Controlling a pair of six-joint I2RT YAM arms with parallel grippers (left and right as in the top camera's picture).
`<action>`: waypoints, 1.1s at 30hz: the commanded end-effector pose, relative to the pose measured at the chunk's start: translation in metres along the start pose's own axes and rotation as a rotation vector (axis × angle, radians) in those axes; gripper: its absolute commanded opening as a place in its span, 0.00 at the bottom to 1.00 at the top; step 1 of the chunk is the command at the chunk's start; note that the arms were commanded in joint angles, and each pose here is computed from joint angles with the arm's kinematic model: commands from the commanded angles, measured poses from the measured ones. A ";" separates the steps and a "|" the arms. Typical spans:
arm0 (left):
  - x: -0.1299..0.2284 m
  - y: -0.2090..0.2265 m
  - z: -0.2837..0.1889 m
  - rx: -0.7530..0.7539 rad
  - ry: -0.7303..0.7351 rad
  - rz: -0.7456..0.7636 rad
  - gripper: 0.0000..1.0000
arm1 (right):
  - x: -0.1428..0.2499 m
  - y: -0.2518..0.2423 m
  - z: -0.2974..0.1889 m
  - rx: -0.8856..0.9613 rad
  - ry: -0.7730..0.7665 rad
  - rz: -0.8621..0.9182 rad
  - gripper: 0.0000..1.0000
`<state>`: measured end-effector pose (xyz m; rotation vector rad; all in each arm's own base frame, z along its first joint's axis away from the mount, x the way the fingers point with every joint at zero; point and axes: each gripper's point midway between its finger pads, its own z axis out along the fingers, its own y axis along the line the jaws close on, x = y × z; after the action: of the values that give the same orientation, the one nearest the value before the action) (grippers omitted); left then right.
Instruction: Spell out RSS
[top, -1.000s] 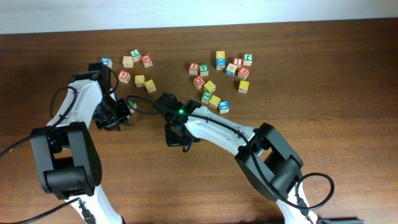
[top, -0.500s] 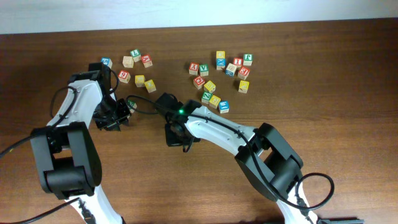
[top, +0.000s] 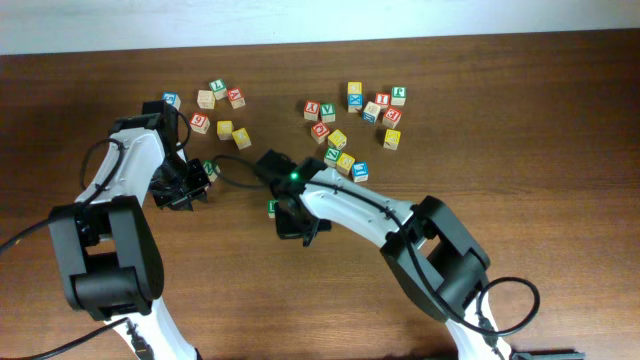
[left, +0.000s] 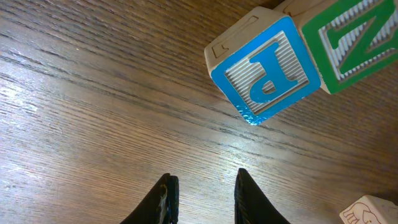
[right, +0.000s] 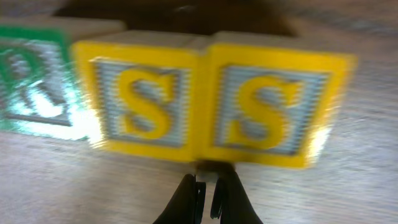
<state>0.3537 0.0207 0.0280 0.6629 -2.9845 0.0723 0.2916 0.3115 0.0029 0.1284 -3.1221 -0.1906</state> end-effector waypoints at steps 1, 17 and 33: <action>-0.002 0.003 -0.001 -0.013 -0.005 -0.010 0.23 | -0.016 -0.008 -0.019 -0.023 -0.037 -0.006 0.04; -0.001 0.004 -0.001 -0.014 -0.003 -0.010 0.23 | -0.019 0.000 -0.008 -0.054 -0.034 -0.027 0.04; -0.003 0.003 -0.001 -0.011 -0.009 -0.010 0.24 | -0.003 0.013 -0.012 -0.135 0.047 -0.028 0.04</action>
<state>0.3537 0.0218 0.0279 0.6633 -2.9859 0.0625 0.2938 0.3135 0.0060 0.1478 -3.0505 -0.3279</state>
